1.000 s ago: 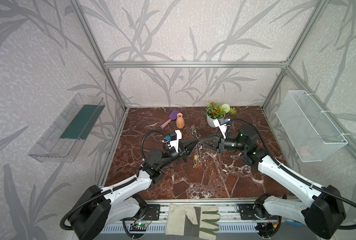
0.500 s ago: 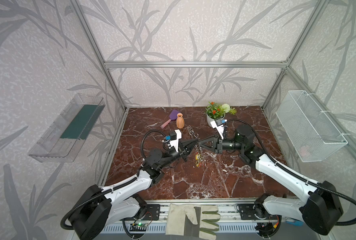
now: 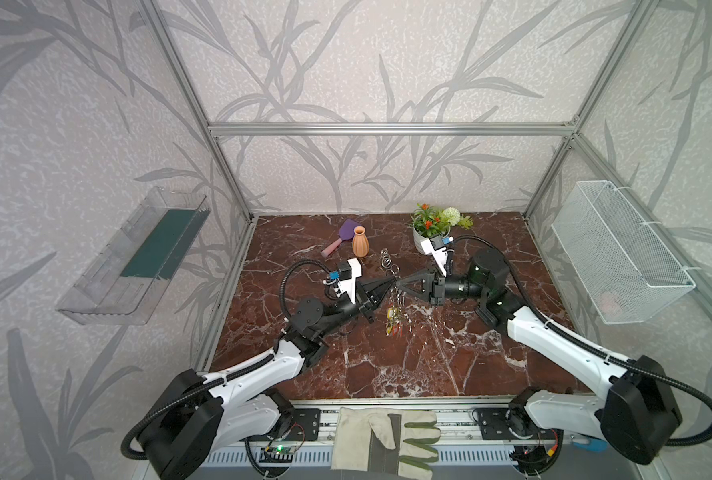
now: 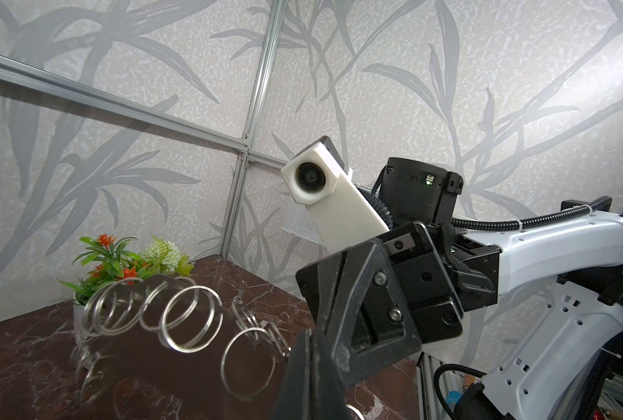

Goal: Put the keys on the keyring

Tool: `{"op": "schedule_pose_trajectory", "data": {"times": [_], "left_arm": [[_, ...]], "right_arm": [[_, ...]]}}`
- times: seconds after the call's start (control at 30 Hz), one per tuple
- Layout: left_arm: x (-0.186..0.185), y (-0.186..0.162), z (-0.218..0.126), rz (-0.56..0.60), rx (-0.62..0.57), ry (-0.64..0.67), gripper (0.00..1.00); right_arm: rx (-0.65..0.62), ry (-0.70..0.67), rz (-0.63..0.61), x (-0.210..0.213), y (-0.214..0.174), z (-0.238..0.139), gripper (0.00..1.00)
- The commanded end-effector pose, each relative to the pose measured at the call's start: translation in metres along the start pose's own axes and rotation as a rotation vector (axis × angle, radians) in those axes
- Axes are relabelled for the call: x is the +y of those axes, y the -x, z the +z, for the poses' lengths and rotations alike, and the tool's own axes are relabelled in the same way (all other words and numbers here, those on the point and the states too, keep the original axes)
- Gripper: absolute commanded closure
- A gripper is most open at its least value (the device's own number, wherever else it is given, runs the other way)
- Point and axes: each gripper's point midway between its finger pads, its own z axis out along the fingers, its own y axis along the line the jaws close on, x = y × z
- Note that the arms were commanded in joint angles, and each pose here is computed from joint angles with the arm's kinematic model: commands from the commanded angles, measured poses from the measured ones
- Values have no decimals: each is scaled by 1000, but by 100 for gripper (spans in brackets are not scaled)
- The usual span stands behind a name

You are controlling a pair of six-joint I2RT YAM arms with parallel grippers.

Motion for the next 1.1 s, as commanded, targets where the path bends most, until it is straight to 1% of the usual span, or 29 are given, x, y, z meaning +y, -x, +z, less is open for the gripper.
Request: {"op": "schedule_pose_trajectory", "data": {"times": [0.0, 0.1, 0.27, 0.4, 0.5, 0.57, 0.6, 0.63, 0.67, 0.7, 0.77, 0.8, 0.9, 0.97, 1.0, 1.07], "left_arm": [[-18, 22, 2, 28, -59, -74, 100], [-16, 21, 2, 23, -49, -59, 100], [-7, 16, -3, 10, -11, 15, 100], [-7, 12, -13, 10, 55, 53, 90], [-6, 7, -21, 13, 113, 92, 80], [-5, 9, -26, 17, 131, 113, 77], [-8, 7, -27, 21, 149, 106, 82], [-10, 8, -29, 31, 157, 100, 93], [-8, 6, -29, 27, 165, 111, 100], [-5, 6, -30, 24, 175, 130, 100], [7, 0, -30, 9, 217, 201, 100], [11, -3, -31, 7, 226, 216, 100], [18, -5, -36, -9, 214, 255, 100], [26, -11, -39, -19, 240, 302, 100], [30, -15, -40, -30, 257, 321, 99], [33, -21, -45, -53, 282, 340, 91]], "right_arm": [[-13, 26, -23, 5, 1, 1, 100], [-17, 7, -22, 2, 1, 1, 100], [-1, -85, -41, -7, 0, -3, 100], [24, -146, -59, -12, -2, -6, 100], [24, -152, -72, -12, 0, -6, 100], [23, -153, -80, -11, 2, -6, 100], [21, -152, -83, -11, 3, -6, 100], [22, -144, -82, -10, 3, -5, 100], [26, -130, -83, -8, 3, -4, 100], [28, -130, -83, -8, 3, -3, 100], [18, -174, -82, -15, 3, -6, 100], [16, -204, -74, -21, 3, -6, 100], [32, -264, -34, -40, -4, -7, 100], [41, -266, -23, -44, -8, -6, 100], [42, -267, -20, -45, -9, -6, 100], [43, -272, -23, -47, -11, -7, 100]]}}
